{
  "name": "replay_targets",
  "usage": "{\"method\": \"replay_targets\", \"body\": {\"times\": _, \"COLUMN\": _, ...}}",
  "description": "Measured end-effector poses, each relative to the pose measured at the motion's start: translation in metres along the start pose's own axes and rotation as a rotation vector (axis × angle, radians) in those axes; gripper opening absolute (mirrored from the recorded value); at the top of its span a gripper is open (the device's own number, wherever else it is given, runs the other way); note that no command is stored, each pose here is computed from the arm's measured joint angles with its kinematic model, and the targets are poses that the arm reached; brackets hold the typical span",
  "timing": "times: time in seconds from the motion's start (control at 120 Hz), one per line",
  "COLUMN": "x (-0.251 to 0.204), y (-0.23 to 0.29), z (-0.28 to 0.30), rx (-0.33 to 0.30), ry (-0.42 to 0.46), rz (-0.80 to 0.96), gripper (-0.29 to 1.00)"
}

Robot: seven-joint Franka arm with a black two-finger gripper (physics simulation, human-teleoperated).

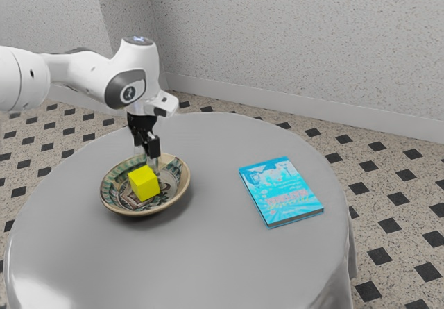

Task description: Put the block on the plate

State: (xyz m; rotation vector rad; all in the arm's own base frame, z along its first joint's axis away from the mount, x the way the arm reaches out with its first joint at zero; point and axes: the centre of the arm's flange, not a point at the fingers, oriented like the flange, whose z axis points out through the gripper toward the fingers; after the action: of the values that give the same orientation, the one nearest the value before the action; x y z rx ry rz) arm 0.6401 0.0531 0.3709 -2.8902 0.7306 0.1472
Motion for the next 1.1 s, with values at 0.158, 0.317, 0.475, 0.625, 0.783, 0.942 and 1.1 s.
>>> {"method": "replay_targets", "body": {"times": 0.158, "x": -0.007, "y": 0.003, "z": -0.031, "rx": 0.017, "ry": 0.011, "rz": -0.017, "gripper": 0.7}}
{"method": "replay_targets", "body": {"times": 0.317, "x": -0.015, "y": 0.007, "z": -0.058, "rx": 0.012, "ry": 0.026, "rz": -0.047, "gripper": 0.7}}
{"method": "replay_targets", "body": {"times": 0.475, "x": -0.026, "y": 0.006, "z": -0.084, "rx": -0.013, "ry": 0.046, "rz": -0.089, "gripper": 0.7}}
{"method": "replay_targets", "body": {"times": 0.625, "x": -0.032, "y": 0.001, "z": -0.111, "rx": -0.038, "ry": 0.061, "rz": -0.126, "gripper": 0.7}}
{"method": "replay_targets", "body": {"times": 0.783, "x": -0.043, "y": -0.002, "z": -0.126, "rx": -0.061, "ry": 0.052, "rz": -0.158, "gripper": 0.7}}
{"method": "replay_targets", "body": {"times": 0.942, "x": -0.053, "y": 0.003, "z": -0.145, "rx": -0.067, "ry": 0.05, "rz": -0.176, "gripper": 0.7}}
{"method": "replay_targets", "body": {"times": 1.1, "x": -0.063, "y": 0.002, "z": -0.189, "rx": -0.048, "ry": 0.074, "rz": -0.214, "gripper": 0.7}}
